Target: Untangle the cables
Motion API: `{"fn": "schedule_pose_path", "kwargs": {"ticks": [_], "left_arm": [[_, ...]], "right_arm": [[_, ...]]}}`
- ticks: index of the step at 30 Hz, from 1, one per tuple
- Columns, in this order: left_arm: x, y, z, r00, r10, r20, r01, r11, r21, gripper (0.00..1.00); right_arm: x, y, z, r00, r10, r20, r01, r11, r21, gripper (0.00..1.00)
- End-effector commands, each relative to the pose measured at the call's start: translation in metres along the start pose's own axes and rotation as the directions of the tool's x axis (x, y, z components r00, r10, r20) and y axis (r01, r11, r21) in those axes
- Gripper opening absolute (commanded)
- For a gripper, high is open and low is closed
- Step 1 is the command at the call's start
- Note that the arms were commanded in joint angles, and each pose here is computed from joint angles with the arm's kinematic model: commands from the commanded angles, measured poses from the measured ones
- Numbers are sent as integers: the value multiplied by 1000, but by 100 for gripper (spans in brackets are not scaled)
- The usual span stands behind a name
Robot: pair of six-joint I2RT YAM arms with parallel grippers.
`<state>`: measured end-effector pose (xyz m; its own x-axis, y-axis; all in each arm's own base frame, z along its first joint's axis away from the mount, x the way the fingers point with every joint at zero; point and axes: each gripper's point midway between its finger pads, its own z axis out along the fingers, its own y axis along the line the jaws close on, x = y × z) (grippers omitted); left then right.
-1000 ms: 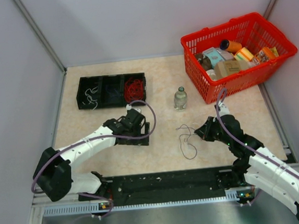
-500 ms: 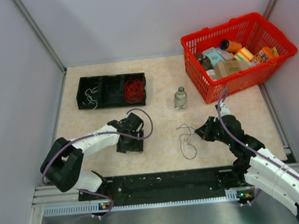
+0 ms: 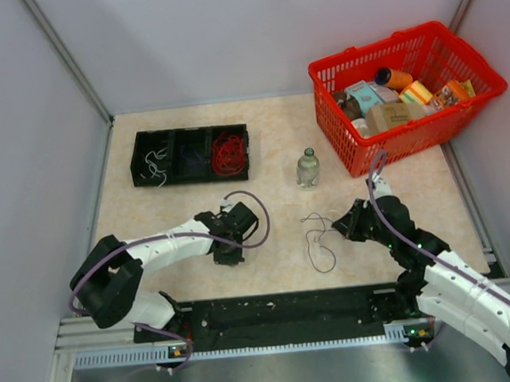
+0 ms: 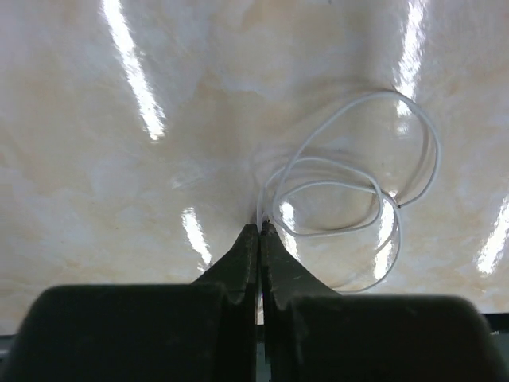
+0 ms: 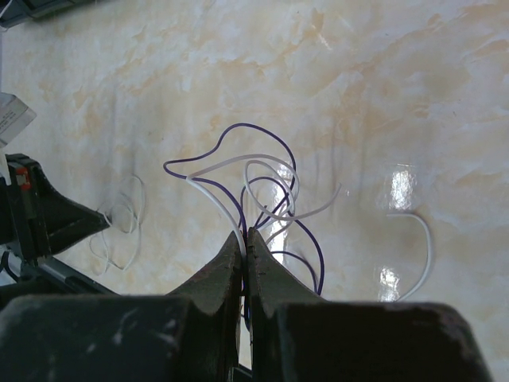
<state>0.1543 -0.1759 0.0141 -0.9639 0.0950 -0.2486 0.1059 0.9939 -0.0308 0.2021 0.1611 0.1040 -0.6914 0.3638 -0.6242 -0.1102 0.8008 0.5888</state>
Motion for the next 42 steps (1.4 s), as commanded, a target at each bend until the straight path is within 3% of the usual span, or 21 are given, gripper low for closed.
{"fn": "schedule_pose_path", "kwargs": {"ticks": [1, 5, 11, 16, 18, 23, 25, 30, 40, 41, 42], "left_arm": [[-46, 11, -25, 984, -35, 173, 47, 997, -68, 0], [-92, 34, -60, 934, -125, 334, 152, 987, -58, 0], [-176, 78, -136, 766, -251, 592, 294, 956, 25, 0], [-234, 128, -176, 650, -309, 694, 421, 907, 9, 0], [-256, 159, -189, 592, -326, 738, 498, 867, -17, 0], [-291, 221, -199, 501, -352, 790, 644, 762, -69, 0], [-308, 237, -189, 504, -355, 787, 651, 755, -76, 0], [-336, 249, -134, 575, -454, 681, 658, 751, -55, 0], [-354, 283, -53, 647, -525, 553, 708, 683, -180, 0], [-352, 287, -50, 638, -546, 543, 726, 662, -186, 9], [-346, 287, -48, 634, -564, 529, 740, 642, -201, 26]], "right_arm": [[-13, 8, -2, 999, -3, 49, 5, 1000, -30, 0], [-14, 8, -3, 998, -6, 56, 8, 999, -32, 0], [-17, 10, -3, 998, -11, 57, 12, 1000, -28, 0], [-18, 12, -3, 998, -18, 60, 20, 999, -32, 0], [-18, 11, -3, 998, -18, 60, 20, 999, -32, 0], [-16, 11, -3, 998, -25, 53, 27, 999, -35, 0], [-15, 10, -2, 998, -28, 48, 29, 999, -31, 0], [-15, 10, 2, 999, -31, 42, 32, 999, -27, 0], [-13, 11, 6, 999, -30, 31, 31, 999, -37, 0], [-12, 11, 6, 999, -28, 28, 29, 999, -36, 0], [-13, 12, 5, 999, -28, 28, 29, 999, -40, 0]]}}
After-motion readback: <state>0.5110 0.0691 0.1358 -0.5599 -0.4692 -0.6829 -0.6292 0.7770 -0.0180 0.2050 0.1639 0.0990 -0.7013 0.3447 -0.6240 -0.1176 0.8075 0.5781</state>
